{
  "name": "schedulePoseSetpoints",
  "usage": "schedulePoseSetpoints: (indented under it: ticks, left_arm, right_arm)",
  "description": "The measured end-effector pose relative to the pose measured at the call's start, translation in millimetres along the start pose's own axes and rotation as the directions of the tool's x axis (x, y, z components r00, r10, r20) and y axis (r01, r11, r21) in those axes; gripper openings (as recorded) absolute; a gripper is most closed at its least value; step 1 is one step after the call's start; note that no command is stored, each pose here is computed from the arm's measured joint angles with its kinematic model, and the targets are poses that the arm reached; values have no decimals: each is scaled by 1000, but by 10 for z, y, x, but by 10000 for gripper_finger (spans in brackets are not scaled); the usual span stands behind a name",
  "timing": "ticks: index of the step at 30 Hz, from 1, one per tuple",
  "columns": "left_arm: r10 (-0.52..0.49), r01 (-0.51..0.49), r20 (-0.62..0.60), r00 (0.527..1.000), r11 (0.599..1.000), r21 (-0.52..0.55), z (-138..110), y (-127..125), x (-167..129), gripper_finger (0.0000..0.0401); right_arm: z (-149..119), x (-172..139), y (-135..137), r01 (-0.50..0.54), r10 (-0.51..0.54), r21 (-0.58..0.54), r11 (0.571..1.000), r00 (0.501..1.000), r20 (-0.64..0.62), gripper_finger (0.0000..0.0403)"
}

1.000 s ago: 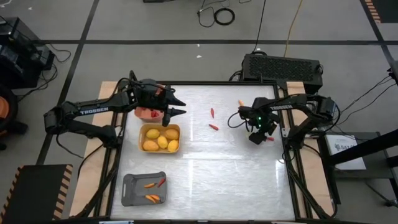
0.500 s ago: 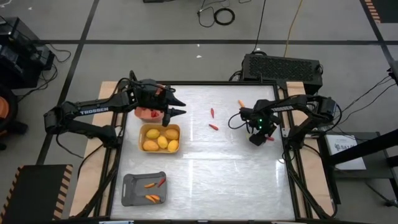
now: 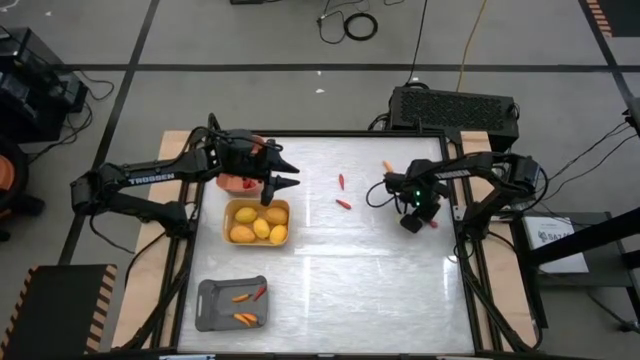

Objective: Sort produce into baskets
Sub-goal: Put the red chili pepper into the gray bin

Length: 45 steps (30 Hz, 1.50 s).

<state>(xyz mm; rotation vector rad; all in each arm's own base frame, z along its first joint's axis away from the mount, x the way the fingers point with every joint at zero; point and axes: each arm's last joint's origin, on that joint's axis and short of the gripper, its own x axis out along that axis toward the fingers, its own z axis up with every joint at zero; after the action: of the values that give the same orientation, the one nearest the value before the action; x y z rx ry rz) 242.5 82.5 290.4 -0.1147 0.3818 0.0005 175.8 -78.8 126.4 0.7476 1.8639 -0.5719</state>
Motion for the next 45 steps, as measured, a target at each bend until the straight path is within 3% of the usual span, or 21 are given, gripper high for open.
schedulePoseSetpoints:
  ticks: [7, 12, 15, 18, 20, 24, 27, 30, 33, 37, 41, 45]
  left_arm:
    - [3, -3, -7, 1000, 1000, -2, 4, -21, -58, 173]
    - [4, -4, -28, 1000, 1000, -1, 0, -61, -171, 173]
    - [5, -5, -45, 999, 1000, -8, -9, -86, -250, 173]
    - [3, -3, -85, 996, 1000, -3, -44, -115, -325, 173]
    - [1, 0, -112, 994, 1000, 5, -69, -133, -371, 173]
    - [-6, 4, -168, 986, 1000, -12, -124, -161, -432, 173]
    - [-20, 12, -223, 975, 999, -35, -180, -179, -465, 173]
    - [-33, 20, -284, 958, 999, -48, -241, -198, -477, 173]
    - [-45, 33, -331, 943, 999, -43, -288, -215, -489, 173]
    - [-53, 39, -360, 931, 998, -46, -317, -224, -499, 173]
    - [-54, 45, -368, 928, 998, -32, -326, -224, -501, 173]
    - [-52, 52, -360, 931, 999, -8, -317, -222, -498, 173]
  right_arm:
    - [133, -291, 122, -37, 33, 28, 999, 994, 106, 5]
    - [203, -680, 433, -94, 96, -19, 995, 962, 256, 4]
    - [206, -944, 714, -160, 176, -73, 984, 908, 380, 4]
    - [171, -1185, 1059, -251, 303, -169, 953, 805, 510, 4]
    - [137, -1325, 1317, -326, 426, -274, 905, 686, 590, 4]
    - [13, -1564, 1785, -398, 664, -534, 746, 370, 650, 4]
    - [-53, -1649, 2090, -354, 761, -684, 638, 156, 630, 4]
    - [-57, -1596, 2356, -265, 809, -777, 571, 18, 588, 4]
    - [6, -1456, 2587, -187, 840, -834, 518, -70, 538, 4]
    - [161, -1198, 2826, -95, 877, -886, 453, -128, 462, 4]
    - [352, -1067, 3067, -42, 922, -934, 356, -144, 358, 4]
    - [624, -895, 3397, 19, 952, -957, 291, -100, 288, 4]
